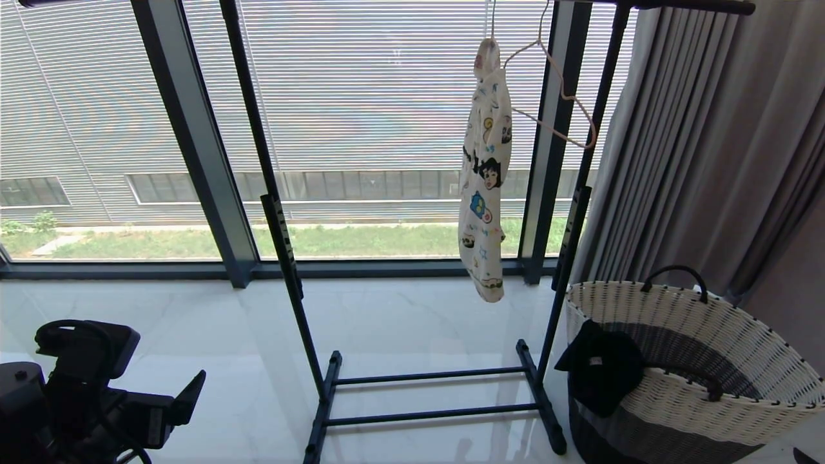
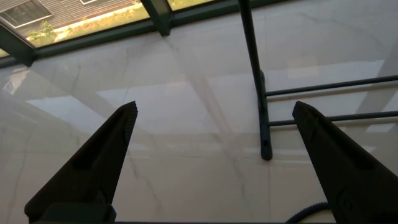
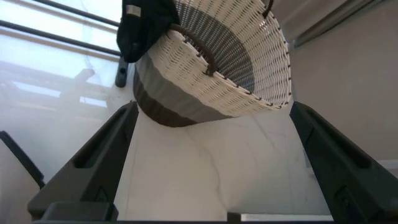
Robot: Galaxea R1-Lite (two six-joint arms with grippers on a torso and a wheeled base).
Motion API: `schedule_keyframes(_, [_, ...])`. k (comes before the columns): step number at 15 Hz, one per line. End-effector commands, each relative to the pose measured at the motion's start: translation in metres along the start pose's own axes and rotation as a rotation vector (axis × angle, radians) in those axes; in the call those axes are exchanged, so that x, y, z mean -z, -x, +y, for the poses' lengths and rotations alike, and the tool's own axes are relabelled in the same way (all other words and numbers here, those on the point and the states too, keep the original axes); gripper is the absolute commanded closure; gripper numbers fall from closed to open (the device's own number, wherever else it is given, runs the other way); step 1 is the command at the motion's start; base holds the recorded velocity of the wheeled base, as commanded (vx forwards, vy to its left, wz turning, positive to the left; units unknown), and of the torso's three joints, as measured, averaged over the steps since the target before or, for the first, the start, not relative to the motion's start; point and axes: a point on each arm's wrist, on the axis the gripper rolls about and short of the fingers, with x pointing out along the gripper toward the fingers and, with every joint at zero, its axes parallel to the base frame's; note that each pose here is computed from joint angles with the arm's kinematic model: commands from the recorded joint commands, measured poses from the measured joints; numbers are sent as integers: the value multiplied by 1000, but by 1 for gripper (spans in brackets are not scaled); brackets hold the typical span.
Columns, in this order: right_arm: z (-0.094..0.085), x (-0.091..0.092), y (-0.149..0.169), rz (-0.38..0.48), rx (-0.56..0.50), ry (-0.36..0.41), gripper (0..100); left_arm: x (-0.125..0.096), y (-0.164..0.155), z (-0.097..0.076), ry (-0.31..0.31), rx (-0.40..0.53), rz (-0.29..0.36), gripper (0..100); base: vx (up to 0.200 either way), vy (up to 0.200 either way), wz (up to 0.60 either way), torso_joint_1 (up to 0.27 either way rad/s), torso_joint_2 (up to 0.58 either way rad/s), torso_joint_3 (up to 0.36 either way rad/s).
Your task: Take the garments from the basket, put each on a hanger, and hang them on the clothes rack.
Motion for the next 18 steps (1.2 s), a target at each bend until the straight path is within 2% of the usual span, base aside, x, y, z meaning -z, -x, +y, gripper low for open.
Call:
schedule_keyframes(1, [0, 2, 3, -18, 3, -5, 0, -1, 0, 0, 0, 2, -3, 0, 200, -200, 0, 2, -7, 7])
schedule_keyframes(7, [0, 2, 3, -23, -18, 14, 0, -1, 0, 0, 1, 4, -5, 0, 200, -200, 0, 1, 2, 5])
schedule_keyframes(12, [1, 0, 3, -49, -87, 61, 0, -2, -1, 0, 3, 2, -8, 0, 0, 0, 0, 0, 0, 0])
schedule_keyframes(15, [2, -2, 1, -55, -130, 126, 0, -2, -1, 0, 2, 4, -7, 0, 0, 0, 0, 0, 0, 0])
schedule_keyframes(18, [4, -11, -5, -63, -222, 210, 0, -1, -1, 0, 2, 5, -4, 0, 200, 0, 0, -1, -2, 6])
